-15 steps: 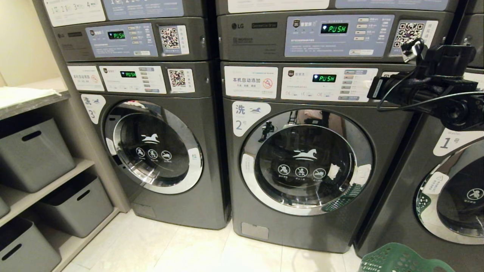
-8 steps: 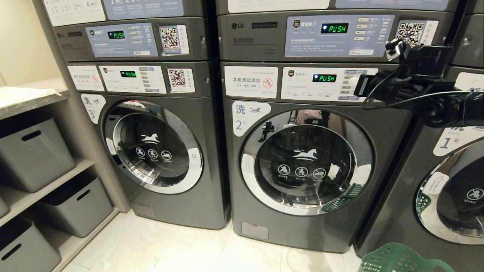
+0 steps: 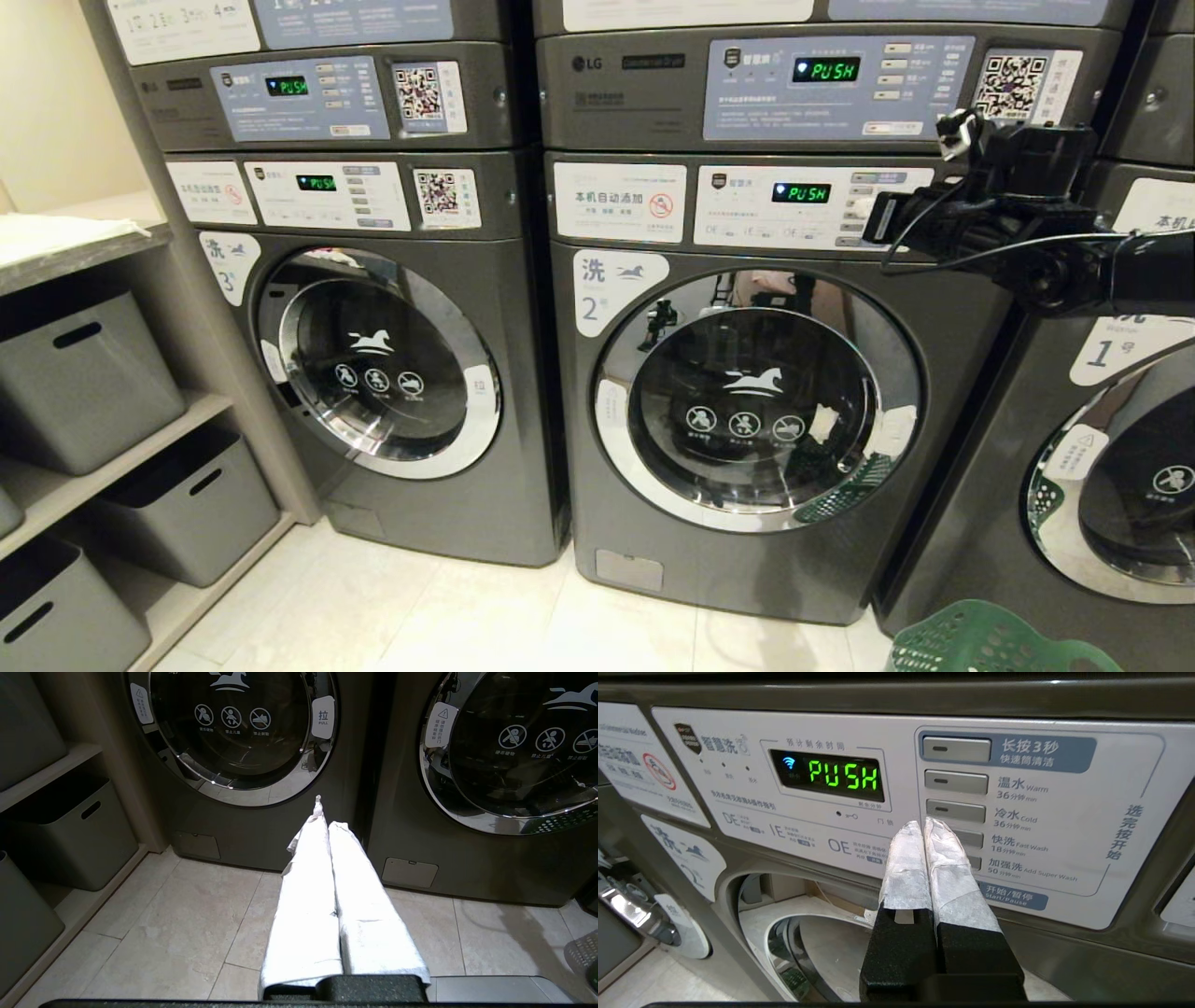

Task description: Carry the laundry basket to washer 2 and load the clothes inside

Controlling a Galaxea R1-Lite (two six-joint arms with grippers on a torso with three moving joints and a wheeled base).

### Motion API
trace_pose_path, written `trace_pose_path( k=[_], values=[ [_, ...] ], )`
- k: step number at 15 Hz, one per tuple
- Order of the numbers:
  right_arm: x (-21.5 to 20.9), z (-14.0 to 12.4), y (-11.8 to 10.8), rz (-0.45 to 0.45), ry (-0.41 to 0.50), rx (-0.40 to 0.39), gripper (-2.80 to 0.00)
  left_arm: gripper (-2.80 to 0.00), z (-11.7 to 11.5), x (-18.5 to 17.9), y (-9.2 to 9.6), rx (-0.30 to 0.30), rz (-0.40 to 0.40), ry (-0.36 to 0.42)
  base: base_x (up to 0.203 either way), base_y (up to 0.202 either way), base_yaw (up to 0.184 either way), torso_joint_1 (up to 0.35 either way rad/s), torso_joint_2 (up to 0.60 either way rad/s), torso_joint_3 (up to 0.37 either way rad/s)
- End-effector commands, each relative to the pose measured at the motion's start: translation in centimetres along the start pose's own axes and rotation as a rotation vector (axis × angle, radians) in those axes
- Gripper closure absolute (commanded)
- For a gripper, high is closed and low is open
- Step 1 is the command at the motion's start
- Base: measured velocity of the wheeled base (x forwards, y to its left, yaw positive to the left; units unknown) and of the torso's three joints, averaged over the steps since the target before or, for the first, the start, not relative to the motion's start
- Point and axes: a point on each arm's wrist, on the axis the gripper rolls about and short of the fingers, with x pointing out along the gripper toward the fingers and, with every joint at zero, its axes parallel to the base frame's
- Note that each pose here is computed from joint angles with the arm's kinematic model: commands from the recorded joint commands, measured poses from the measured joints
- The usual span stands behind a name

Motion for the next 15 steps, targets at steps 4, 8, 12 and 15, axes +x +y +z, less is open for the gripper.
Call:
trace_pose_path(
  k=[4,8,12,15],
  values=[
    [0.8,0.5,-0.1,-0.01,-0.039,-0.004,0.0,0.0,0.0,0.0,0.0,0.0,-0.001,-0.003,0.0,0.0,0.0,0.0,0.0,0.0],
    [1.1,0.2,-0.2,-0.026,-0.041,-0.005,0.0,0.0,0.0,0.0,0.0,0.0,-0.001,-0.003,0.0,0.0,0.0,0.0,0.0,0.0],
    [1.3,0.2,-0.3,-0.044,-0.05,-0.004,0.0,0.0,0.0,0.0,0.0,0.0,0.0,-0.003,0.0,0.0,0.0,0.0,0.0,0.0],
    [1.5,0.1,-0.4,-0.052,-0.054,-0.002,0.0,0.0,0.0,0.0,0.0,0.0,-0.001,-0.003,0.0,0.0,0.0,0.0,0.0,0.0]
  ],
)
